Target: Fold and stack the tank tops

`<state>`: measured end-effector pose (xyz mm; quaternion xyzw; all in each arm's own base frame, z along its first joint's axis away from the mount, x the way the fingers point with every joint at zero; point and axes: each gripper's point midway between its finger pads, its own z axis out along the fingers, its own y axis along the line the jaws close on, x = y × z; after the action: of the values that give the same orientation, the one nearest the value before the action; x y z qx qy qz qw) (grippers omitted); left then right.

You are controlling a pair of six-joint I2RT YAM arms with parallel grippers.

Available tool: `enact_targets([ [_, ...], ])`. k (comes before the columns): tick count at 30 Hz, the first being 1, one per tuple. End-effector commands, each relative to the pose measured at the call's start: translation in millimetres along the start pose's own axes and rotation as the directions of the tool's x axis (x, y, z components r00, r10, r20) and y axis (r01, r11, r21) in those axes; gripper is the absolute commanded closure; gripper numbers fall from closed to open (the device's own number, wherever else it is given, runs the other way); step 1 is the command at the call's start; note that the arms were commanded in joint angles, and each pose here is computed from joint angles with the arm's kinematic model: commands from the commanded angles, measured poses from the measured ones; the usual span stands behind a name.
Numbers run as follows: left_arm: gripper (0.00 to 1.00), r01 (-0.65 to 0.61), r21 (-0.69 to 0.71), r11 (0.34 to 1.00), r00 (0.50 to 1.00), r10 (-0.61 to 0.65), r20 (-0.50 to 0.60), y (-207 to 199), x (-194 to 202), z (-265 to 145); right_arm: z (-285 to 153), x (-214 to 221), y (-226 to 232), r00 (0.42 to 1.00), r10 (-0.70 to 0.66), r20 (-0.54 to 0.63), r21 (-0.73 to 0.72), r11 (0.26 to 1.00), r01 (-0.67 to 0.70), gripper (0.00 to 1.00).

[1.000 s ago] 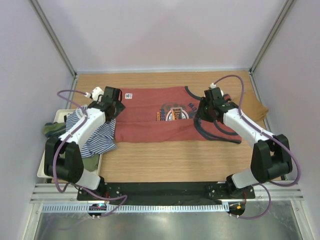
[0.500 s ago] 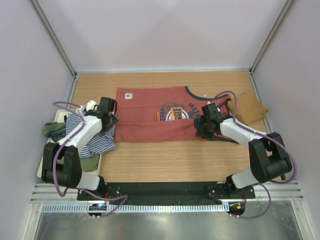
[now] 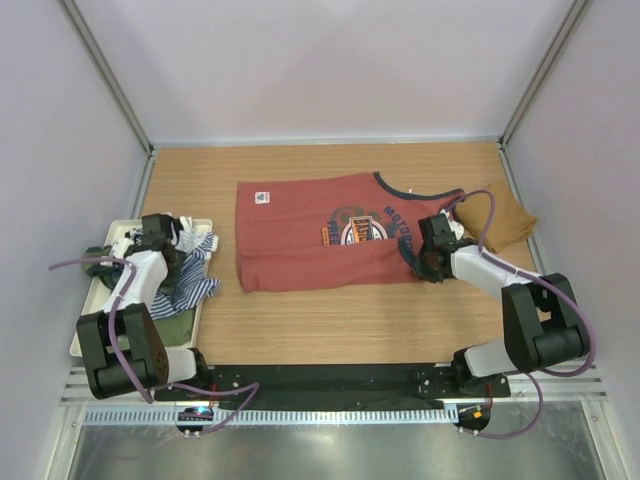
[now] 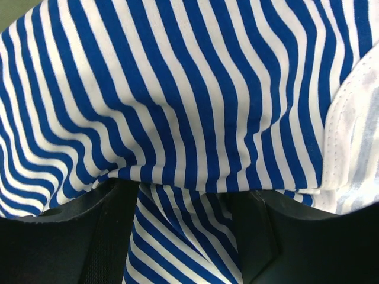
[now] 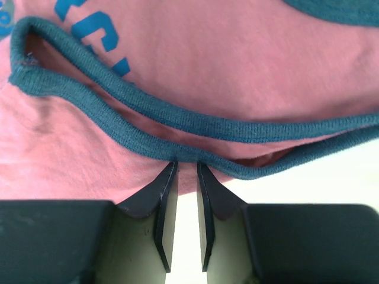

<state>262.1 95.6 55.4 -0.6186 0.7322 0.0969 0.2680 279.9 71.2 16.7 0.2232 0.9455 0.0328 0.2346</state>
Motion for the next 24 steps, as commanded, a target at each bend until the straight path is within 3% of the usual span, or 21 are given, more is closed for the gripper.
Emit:
enact_targets([
  [1, 0.38, 0.062, -0.016, 0.998, 0.994, -0.06, 0.086, 4.5, -25.7, -9.8, -5.4, 11.2, -25.9, 1.0, -0.009, -0.01, 0.081, 0.997, 0.01, 0.74],
  [5, 0.36, -0.042, 0.095, 0.995, 0.985, 0.025, 0.172, -28.9, -44.3, -47.9, -19.6, 1.6, -4.1, 0.999, -0.051, 0.004, -0.037, 0.998, 0.051, 0.6],
  [12, 0.31, -0.181, 0.116, 0.977, 0.942, 0.139, 0.304, -56.1, -70.9, -109.2, -59.4, -32.5, 55.2, 0.991, -0.117, 0.061, -0.269, 0.955, 0.129, 0.53],
  [15, 0.28, -0.236, 0.117, 0.965, 0.927, 0.188, 0.324, -67.3, -73.1, -127.2, -67.2, -44.7, 68.3, 0.984, -0.152, 0.097, -0.268, 0.948, 0.173, 0.53],
  [17, 0.27, -0.317, 0.214, 0.924, 0.922, 0.248, 0.296, -94.8, -61.0, -135.9, -65.7, -55.5, 75.5, 0.982, -0.152, 0.112, -0.265, 0.948, 0.177, 0.53],
  [18, 0.27, -0.373, 0.297, 0.879, 0.916, 0.299, 0.268, -112.7, -45.4, -140.0, -71.9, -69.7, 86.7, 0.979, -0.146, 0.14, -0.282, 0.942, 0.18, 0.54],
  [19, 0.27, -0.43, 0.438, 0.789, 0.903, 0.368, 0.222, -143.0, -19.8, -144.4, -65.4, -74.1, 94.2, 0.979, -0.152, 0.135, -0.29, 0.939, 0.186, 0.56],
  [24, 0.26, -0.448, 0.61, 0.654, 0.876, 0.458, 0.151, -201.3, 29.3, -144.4, -65.9, -134.4, 130.2, 0.966, -0.106, 0.234, -0.292, 0.941, 0.174, 0.62],
])
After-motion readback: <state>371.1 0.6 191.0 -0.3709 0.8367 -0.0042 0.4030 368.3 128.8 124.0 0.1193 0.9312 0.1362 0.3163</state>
